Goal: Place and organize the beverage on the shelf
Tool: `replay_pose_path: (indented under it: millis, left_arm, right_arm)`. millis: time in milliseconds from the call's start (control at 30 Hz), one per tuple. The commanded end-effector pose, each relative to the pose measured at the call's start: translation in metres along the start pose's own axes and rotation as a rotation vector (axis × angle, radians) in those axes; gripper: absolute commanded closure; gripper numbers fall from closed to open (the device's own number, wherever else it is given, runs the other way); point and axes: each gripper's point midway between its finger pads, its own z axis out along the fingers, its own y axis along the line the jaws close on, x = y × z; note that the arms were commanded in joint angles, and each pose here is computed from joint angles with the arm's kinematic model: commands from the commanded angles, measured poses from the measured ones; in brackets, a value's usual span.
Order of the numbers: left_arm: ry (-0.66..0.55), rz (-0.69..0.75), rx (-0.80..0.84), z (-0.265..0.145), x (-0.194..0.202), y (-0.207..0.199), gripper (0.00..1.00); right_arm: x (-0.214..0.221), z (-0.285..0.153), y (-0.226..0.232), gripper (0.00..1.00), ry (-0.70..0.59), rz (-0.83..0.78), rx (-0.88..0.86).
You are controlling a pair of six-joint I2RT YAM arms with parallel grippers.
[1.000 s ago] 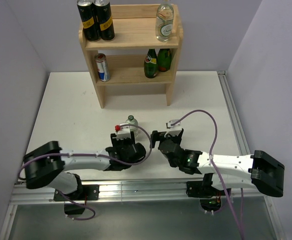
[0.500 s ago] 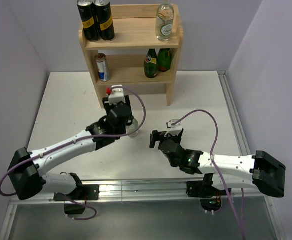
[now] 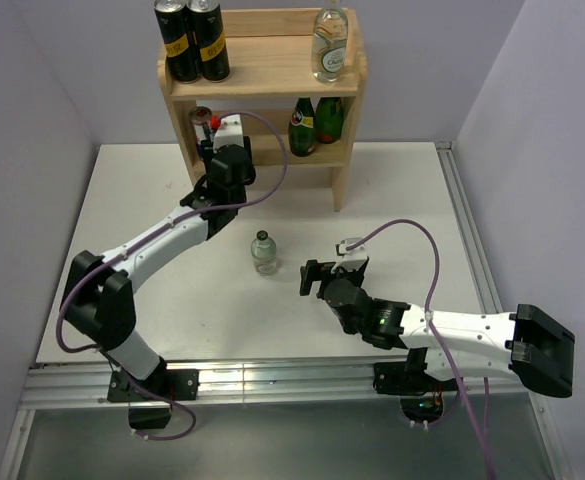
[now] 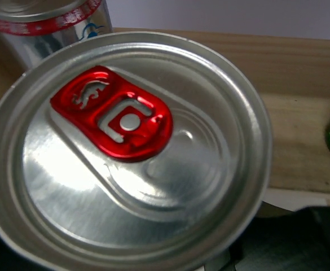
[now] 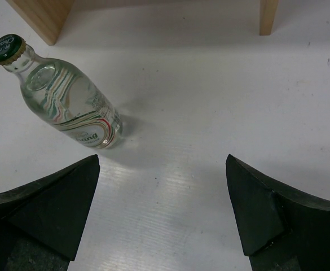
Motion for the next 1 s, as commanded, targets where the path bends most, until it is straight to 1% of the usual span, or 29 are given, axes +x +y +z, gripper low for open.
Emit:
replay_pose_path:
  millis: [0, 133, 367, 567, 700, 967]
  left_arm:
    - [-0.131, -0.086, 0.035, 0.017, -0.055, -0.005, 1.00]
    - [-0.136, -0.093, 0.027, 0.033, -0.050, -0.006, 1.00]
    - [-0.144, -0.115, 0.035, 0.042, -0.052, -0.014, 1.00]
    - [-0.179, -0.120, -0.018, 0.052, -0.053, -0.011, 1.00]
    - [-0.163, -0.122, -0.028, 0.068, -0.041, -0.013, 1.00]
    - [-0.161, -0.132, -0.055, 0.085, -0.038, -0.014, 1.00]
  right_arm:
    - [-0.016, -0.001, 0.008, 0.00, -0.039, 0.042, -0.016]
    - [-0.016, -0.001, 0.007, 0.00, -0.041, 0.041, -0.009]
    - [-0.014, 0.001, 0.008, 0.00, -0.036, 0.031, -0.005]
    - [-0.014, 0.001, 0.009, 0.00, -0.034, 0.031, -0.009]
    - [-0.013, 0.001, 0.009, 0.00, -0.031, 0.030, -0.009]
    - [-0.011, 0.002, 0.009, 0.00, -0.028, 0.028, -0.010]
